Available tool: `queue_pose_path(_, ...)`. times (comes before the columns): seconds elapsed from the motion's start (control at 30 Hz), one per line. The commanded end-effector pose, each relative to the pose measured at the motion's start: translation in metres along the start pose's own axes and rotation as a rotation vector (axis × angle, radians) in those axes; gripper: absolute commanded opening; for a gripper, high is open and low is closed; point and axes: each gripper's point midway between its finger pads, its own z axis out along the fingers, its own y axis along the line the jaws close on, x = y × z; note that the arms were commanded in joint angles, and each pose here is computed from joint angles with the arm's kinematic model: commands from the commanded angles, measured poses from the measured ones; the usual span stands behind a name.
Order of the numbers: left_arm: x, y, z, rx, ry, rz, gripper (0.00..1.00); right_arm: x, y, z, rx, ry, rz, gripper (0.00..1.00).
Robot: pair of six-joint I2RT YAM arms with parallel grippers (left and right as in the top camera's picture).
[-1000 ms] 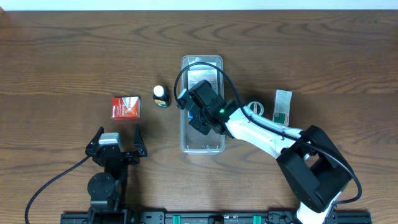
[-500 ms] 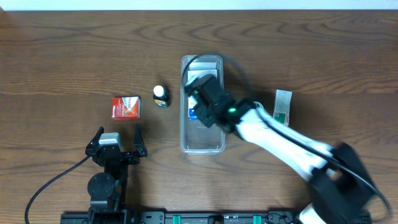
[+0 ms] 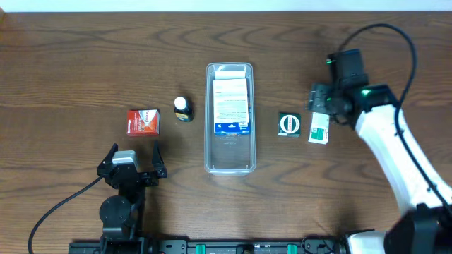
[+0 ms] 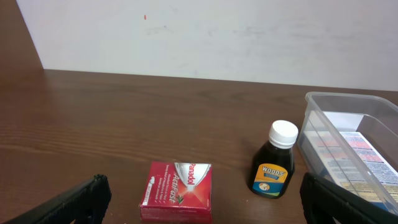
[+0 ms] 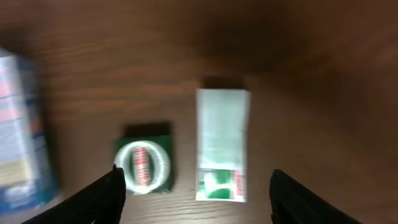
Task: Pack container
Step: 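Move the right gripper to the white-green box and grasp it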
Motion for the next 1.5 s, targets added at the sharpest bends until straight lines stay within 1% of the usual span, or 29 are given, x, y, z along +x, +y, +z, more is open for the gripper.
queue_pose_path(0.0, 0.019, 0.003, 0.002, -0.013, 0.047, 0.009, 0.98, 0.017, -0.012, 0.03, 0.014, 0.106, 0.091, 0.74)
queue_pose_path(0.27, 0.018, 0.003, 0.002, -0.013, 0.047, 0.009, 0.98, 0.045, -0.016, 0.096, 0.074, 0.251, 0.083, 0.8)
queue_pose_path(0.33, 0.019, 0.003, 0.002, -0.013, 0.047, 0.009, 0.98, 0.051, -0.018, 0.109, 0.086, 0.276, 0.08, 0.8)
queue_pose_path(0.47, 0.018, 0.003, 0.002, -0.013, 0.047, 0.009, 0.98, 0.057, -0.02, 0.119, 0.097, 0.297, 0.082, 0.75)
queue_pose_path(0.6, 0.019, 0.003, 0.002, -0.013, 0.047, 0.009, 0.98, 0.053, -0.019, 0.12, 0.09, 0.282, 0.083, 0.6)
queue_pose_path(0.63, 0.018, 0.003, 0.002, -0.013, 0.047, 0.009, 0.98, 0.053, -0.019, 0.12, 0.09, 0.281, 0.083, 0.53)
queue_pose_path(0.7, 0.019, 0.003, 0.002, -0.013, 0.047, 0.009, 0.98, 0.052, -0.018, 0.119, 0.089, 0.28, 0.084, 0.45)
queue_pose_path(0.73, 0.019, 0.003, 0.002, -0.013, 0.047, 0.009, 0.98, 0.052, -0.018, 0.119, 0.088, 0.278, 0.083, 0.41)
queue_pose_path(0.8, 0.018, 0.003, 0.002, -0.013, 0.047, 0.009, 0.98, 0.049, -0.017, 0.116, 0.083, 0.271, 0.083, 0.38)
queue_pose_path(0.9, 0.019, 0.003, 0.002, -0.013, 0.047, 0.009, 0.98, 0.04, -0.008, 0.103, 0.053, 0.251, 0.059, 0.36)
queue_pose_path(1.03, 0.018, 0.003, 0.002, -0.013, 0.047, 0.009, 0.98, 0.022, 0.014, 0.068, -0.009, 0.166, 0.02, 0.37)
queue_pose_path(1.23, 0.018, 0.003, 0.002, -0.013, 0.047, 0.009, 0.98, -0.006, 0.081, -0.019, -0.2, -0.076, -0.092, 0.39)
queue_pose_path(1.33, 0.019, 0.003, 0.002, -0.013, 0.047, 0.009, 0.98, -0.005, 0.122, -0.053, -0.31, -0.174, -0.161, 0.39)
queue_pose_path(1.47, 0.019, 0.003, 0.002, -0.013, 0.047, 0.009, 0.98, 0.008, 0.169, -0.069, -0.399, -0.226, -0.245, 0.39)
